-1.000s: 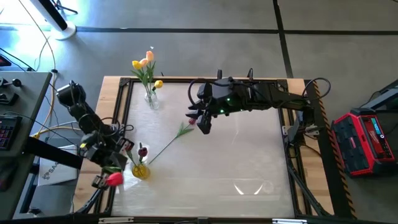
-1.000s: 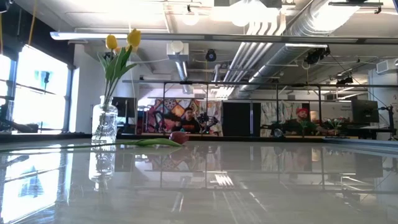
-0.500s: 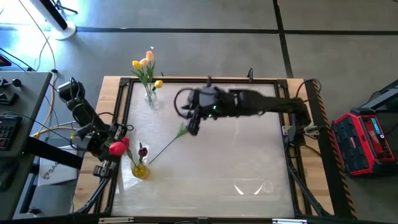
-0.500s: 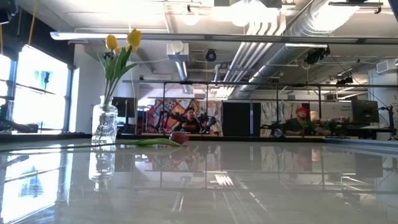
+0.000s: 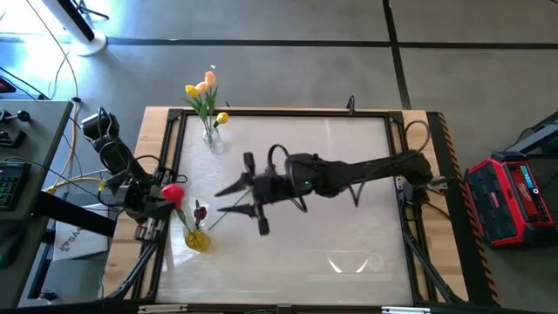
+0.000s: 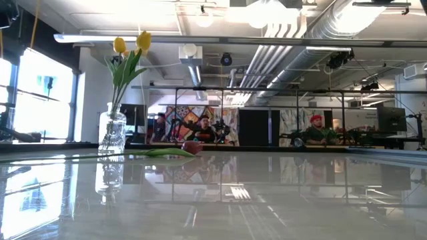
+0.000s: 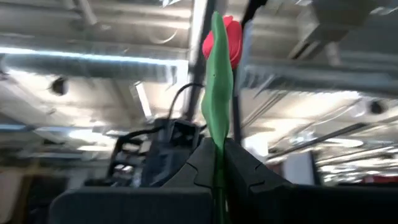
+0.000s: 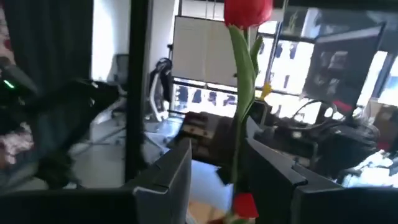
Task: Sort flowers into vase by color
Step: Put the red tulip into the orange vase
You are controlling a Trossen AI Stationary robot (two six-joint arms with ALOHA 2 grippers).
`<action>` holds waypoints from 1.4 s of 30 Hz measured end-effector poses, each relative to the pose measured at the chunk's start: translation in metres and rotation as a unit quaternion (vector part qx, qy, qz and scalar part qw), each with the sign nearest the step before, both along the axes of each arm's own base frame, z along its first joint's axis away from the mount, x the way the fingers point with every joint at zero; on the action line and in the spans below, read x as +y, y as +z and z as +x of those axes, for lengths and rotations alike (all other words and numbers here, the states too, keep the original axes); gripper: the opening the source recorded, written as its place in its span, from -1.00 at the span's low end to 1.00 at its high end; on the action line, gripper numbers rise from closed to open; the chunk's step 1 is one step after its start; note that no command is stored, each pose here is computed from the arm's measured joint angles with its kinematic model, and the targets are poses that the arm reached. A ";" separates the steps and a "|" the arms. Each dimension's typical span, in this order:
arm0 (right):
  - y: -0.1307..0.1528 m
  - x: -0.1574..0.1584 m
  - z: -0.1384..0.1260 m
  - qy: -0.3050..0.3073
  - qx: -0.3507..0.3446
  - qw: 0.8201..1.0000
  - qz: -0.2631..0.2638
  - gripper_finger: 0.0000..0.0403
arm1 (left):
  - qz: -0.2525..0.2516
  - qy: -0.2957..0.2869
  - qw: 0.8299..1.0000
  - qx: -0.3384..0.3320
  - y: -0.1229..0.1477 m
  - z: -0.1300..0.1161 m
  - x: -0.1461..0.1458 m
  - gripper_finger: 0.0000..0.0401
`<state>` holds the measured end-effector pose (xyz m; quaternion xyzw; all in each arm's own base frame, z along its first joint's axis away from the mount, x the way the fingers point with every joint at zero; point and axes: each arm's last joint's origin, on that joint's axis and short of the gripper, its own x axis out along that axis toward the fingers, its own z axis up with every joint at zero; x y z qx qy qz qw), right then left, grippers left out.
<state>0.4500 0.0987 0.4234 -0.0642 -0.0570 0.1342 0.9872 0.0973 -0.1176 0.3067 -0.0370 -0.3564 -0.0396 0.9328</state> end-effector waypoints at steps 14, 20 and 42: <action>-0.025 0.000 0.034 -0.026 -0.134 0.990 -0.027 -0.21 | -0.002 0.053 0.998 0.046 -0.005 0.012 0.005 -1.00; -0.027 -0.015 0.038 -0.018 -0.121 0.992 0.006 -0.10 | -0.001 0.064 0.996 0.057 -0.006 0.013 0.005 -1.00; -0.028 -0.037 0.041 0.024 -0.105 0.994 0.026 -0.67 | -0.011 0.112 0.988 0.106 -0.011 0.022 0.010 -1.00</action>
